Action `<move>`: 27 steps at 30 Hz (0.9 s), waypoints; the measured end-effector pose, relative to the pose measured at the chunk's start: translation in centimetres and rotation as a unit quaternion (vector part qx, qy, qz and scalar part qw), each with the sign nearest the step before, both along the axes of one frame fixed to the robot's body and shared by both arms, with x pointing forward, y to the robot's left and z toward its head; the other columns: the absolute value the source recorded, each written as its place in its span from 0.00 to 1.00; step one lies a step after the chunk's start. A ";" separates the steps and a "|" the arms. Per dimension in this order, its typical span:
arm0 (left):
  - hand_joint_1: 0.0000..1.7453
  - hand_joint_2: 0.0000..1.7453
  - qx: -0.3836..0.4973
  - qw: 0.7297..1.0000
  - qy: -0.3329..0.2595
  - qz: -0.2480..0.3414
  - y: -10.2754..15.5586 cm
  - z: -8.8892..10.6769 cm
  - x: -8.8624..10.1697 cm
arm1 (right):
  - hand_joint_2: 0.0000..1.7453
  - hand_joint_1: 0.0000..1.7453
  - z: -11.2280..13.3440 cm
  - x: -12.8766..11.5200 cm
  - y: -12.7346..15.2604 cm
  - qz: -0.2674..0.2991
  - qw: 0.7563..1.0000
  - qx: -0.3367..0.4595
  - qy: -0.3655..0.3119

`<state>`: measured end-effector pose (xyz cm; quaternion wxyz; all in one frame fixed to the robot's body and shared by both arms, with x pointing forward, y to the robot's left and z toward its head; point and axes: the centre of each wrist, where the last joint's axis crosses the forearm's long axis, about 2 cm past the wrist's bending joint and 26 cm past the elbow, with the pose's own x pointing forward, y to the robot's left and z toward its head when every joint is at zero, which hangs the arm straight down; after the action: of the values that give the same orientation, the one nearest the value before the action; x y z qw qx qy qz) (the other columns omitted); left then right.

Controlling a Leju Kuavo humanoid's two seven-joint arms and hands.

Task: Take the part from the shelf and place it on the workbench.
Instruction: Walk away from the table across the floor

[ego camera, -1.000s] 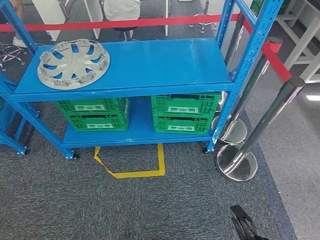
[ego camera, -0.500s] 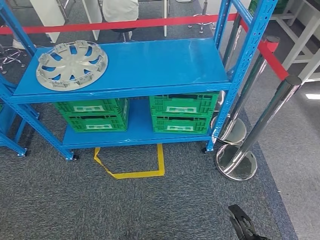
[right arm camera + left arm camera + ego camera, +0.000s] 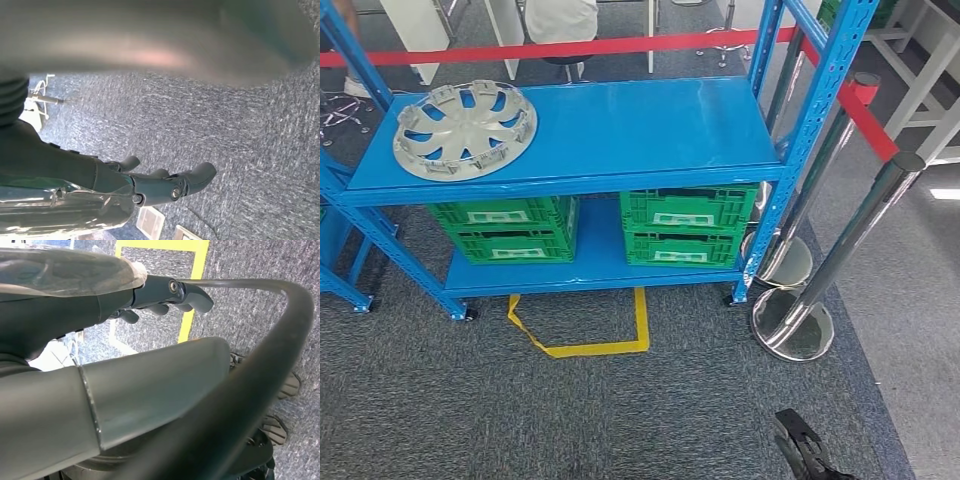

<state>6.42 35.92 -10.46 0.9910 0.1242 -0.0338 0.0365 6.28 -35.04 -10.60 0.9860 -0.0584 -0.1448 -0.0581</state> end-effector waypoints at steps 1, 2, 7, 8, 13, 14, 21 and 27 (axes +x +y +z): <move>0.00 0.00 0.000 1.000 0.000 0.000 0.0 0.0 0.0 | 0.25 0.00 0.0 0.0 0.0 -0.001 1.000 0.000 -0.002; 0.00 0.00 -0.001 1.000 0.000 0.000 0.0 0.0 0.0 | 0.00 0.00 0.0 0.0 0.0 -0.003 1.000 0.000 -0.004; 0.00 0.00 0.000 1.000 0.002 0.007 0.1 0.0 0.0 | 0.00 0.00 0.0 0.0 0.0 -0.006 1.000 -0.001 -0.010; 0.00 0.00 0.001 1.000 0.002 0.007 0.1 0.0 0.0 | 0.00 0.00 0.0 0.0 0.0 -0.006 1.000 -0.001 -0.011; 0.00 0.00 0.002 1.000 -0.001 0.003 0.2 0.0 0.0 | 0.00 0.00 0.0 0.0 0.0 -0.012 1.000 0.000 -0.012; 0.00 0.00 0.001 1.000 -0.001 0.002 0.2 0.0 0.0 | 0.00 0.00 0.0 0.0 0.0 -0.013 1.000 0.000 -0.013; 0.00 0.00 -0.005 1.000 -0.002 -0.004 -0.2 0.0 0.0 | 0.00 0.00 0.0 -0.1 -0.1 -0.021 1.000 0.000 -0.012; 0.00 0.00 -0.001 1.000 -0.004 -0.005 0.2 0.0 0.1 | 0.00 0.00 0.0 0.0 -0.1 -0.022 1.000 0.000 -0.012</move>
<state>6.57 36.09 -10.42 0.9912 0.1228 -0.0386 0.0321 6.25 -35.15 -10.59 0.9827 -0.0603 -0.1556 -0.0802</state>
